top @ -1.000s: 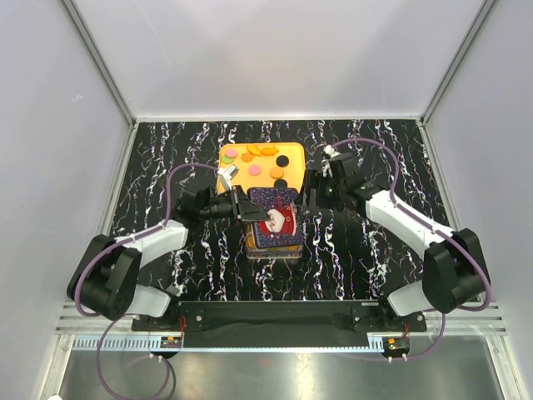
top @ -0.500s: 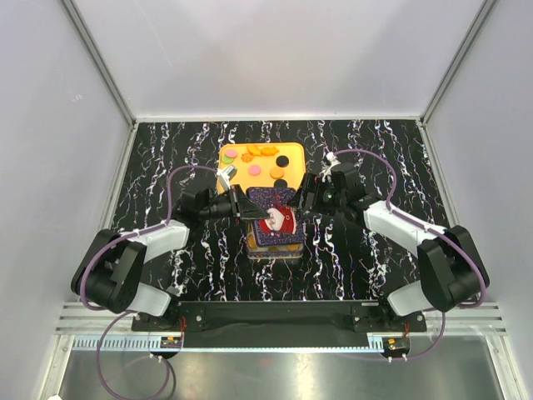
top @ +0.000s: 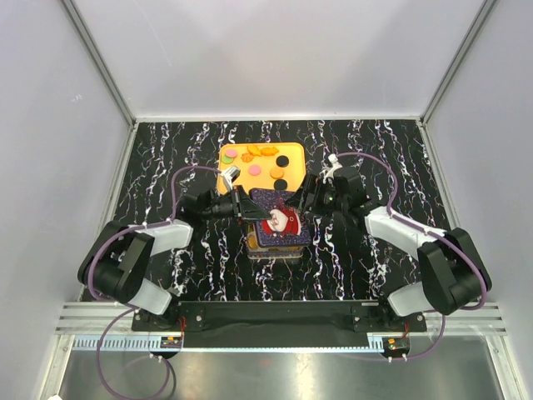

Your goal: Pack the cookies

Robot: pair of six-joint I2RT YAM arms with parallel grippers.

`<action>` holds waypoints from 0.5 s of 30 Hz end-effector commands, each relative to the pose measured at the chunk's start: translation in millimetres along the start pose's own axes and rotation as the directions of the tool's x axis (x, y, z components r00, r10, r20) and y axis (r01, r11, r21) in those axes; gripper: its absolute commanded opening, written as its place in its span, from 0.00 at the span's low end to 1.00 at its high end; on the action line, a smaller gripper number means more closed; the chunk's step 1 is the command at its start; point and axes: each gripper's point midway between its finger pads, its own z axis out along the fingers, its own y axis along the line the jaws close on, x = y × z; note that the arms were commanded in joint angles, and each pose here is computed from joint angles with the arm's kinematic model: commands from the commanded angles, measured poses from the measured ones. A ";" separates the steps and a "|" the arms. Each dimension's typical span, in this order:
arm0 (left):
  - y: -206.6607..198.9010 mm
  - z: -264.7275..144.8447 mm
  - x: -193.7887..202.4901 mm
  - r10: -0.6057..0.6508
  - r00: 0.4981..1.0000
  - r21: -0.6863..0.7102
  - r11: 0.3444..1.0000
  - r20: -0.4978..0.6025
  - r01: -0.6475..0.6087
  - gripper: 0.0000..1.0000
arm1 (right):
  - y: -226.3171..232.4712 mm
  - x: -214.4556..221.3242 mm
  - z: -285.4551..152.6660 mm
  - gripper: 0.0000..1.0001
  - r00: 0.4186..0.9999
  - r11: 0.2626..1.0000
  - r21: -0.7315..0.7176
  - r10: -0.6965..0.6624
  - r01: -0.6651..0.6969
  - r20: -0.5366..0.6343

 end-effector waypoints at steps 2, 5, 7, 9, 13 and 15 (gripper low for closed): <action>-15.4 1.3 0.4 0.104 0.994 0.080 0.992 -0.015 -0.102 0.03 | 8.3 -0.6 5.9 1.00 1.000 0.998 -0.063 0.009 -0.008 0.013; -9.8 2.5 0.8 0.093 0.995 0.071 0.993 -0.020 -0.092 0.03 | 5.7 3.7 9.3 1.00 1.000 0.998 -0.065 0.021 -0.021 -0.002; -6.0 3.5 0.5 0.085 0.996 0.064 0.995 -0.020 -0.083 0.03 | 2.7 6.5 11.5 1.00 1.000 0.998 -0.060 0.030 -0.030 -0.008; -3.3 3.9 0.8 0.081 0.997 0.058 0.995 -0.022 -0.079 0.04 | 0.8 8.3 12.5 1.00 0.999 0.998 -0.058 0.032 -0.033 -0.010; 2.8 5.6 0.3 0.069 0.997 0.043 0.997 -0.027 -0.067 0.04 | -4.7 14.0 15.2 1.00 0.999 0.998 -0.054 0.039 -0.040 -0.018; 8.1 7.1 0.0 0.062 0.998 0.024 0.998 -0.031 -0.061 0.05 | -6.3 16.3 16.8 1.00 0.999 0.998 -0.056 0.041 -0.042 -0.022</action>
